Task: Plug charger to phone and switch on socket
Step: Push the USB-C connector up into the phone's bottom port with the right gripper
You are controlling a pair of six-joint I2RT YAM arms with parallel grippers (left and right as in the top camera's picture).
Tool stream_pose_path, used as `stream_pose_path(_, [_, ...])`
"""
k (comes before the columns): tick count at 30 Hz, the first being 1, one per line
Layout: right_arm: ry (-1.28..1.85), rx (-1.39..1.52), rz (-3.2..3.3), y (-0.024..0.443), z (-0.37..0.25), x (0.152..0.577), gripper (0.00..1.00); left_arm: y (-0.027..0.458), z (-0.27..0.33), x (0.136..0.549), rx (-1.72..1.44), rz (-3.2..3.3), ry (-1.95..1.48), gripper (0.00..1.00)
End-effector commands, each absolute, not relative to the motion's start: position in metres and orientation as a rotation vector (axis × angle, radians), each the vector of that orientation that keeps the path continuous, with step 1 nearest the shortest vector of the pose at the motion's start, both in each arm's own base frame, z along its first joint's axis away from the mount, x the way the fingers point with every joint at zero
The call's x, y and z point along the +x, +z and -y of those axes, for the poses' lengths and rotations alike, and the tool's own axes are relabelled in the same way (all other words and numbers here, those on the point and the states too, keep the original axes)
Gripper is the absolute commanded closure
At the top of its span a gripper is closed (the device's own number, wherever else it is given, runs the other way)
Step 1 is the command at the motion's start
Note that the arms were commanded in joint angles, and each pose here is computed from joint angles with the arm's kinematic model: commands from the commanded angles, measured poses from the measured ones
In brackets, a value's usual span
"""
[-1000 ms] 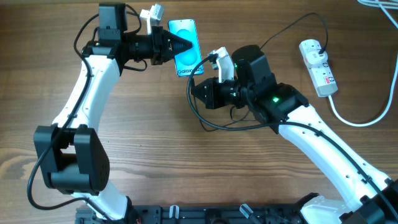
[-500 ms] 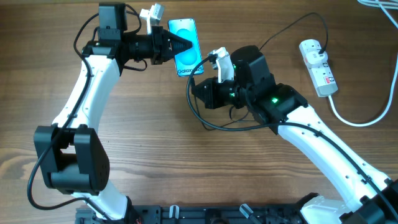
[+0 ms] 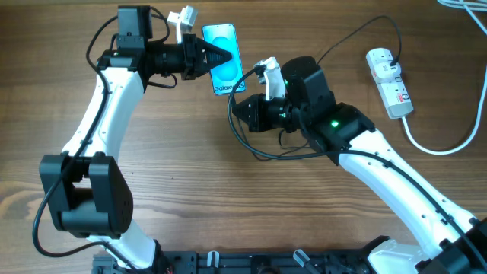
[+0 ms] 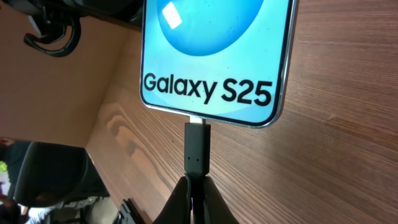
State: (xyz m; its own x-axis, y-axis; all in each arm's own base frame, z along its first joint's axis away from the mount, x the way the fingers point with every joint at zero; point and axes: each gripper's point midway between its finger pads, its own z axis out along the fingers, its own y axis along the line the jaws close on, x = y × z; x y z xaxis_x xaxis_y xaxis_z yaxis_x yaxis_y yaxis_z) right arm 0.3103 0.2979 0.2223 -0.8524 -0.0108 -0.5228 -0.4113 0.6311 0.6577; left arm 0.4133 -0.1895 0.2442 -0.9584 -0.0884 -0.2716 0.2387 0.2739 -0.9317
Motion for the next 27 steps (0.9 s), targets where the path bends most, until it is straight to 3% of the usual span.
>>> stream_pose_path(1, [1.087,-0.286,-2.300,0.236,-0.294,0.328,0.96,0.256,0.200,0.399,0.232,-2.244,-1.795,0.96])
stream_pose_path(27, [1.089,-0.197,-2.194,0.257,-0.293,0.350,0.96,0.256,0.211,0.380,0.177,-2.309,-1.928,0.96])
